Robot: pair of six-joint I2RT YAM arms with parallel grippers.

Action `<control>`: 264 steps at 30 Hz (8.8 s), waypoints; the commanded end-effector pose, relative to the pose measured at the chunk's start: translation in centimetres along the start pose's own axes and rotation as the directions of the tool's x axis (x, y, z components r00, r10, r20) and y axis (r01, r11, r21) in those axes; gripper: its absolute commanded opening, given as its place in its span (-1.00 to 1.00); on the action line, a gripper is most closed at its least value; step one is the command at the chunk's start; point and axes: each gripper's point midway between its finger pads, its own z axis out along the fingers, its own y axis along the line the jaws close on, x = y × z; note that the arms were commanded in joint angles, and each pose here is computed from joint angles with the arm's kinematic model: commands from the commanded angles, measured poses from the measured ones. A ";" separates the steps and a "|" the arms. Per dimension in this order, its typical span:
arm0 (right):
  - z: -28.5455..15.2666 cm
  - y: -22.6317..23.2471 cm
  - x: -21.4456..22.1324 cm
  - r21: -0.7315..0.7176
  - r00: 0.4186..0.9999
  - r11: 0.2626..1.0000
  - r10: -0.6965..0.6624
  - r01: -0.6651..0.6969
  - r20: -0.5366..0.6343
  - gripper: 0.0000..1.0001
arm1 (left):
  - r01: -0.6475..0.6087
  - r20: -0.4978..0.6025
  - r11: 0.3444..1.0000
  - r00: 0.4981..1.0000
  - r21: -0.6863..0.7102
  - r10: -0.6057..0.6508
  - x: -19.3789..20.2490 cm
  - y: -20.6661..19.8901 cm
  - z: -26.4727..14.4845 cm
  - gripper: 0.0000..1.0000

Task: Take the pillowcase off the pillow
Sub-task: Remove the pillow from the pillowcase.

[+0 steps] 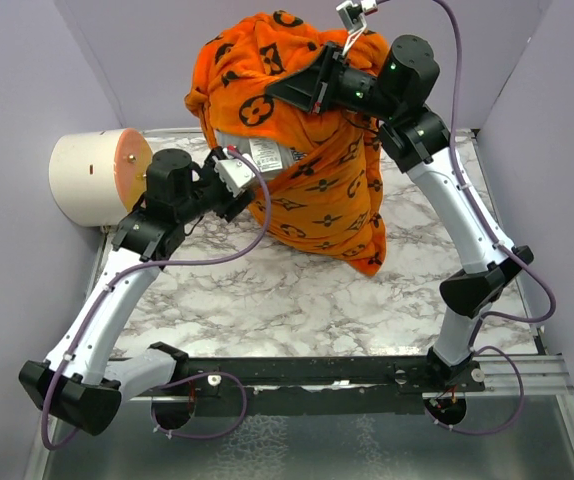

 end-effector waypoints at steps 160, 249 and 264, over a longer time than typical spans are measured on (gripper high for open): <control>-11.7 -6.2 10.1 0.580 0.991 0.806 -0.135 0.118 -0.015 0.63 | 0.066 0.365 0.944 0.929 -0.324 0.060 -21.6 7.8 -12.4 -1.00; 4.6 4.7 6.6 0.346 0.879 0.852 -0.458 0.393 0.129 -0.98 | -0.365 0.039 0.804 0.901 -0.469 0.432 -12.8 8.6 -9.5 0.39; 4.0 5.4 10.4 0.221 0.907 0.902 -0.403 0.371 0.122 -0.98 | -0.192 0.236 0.642 0.822 -0.742 0.518 -20.0 12.1 -14.2 -0.50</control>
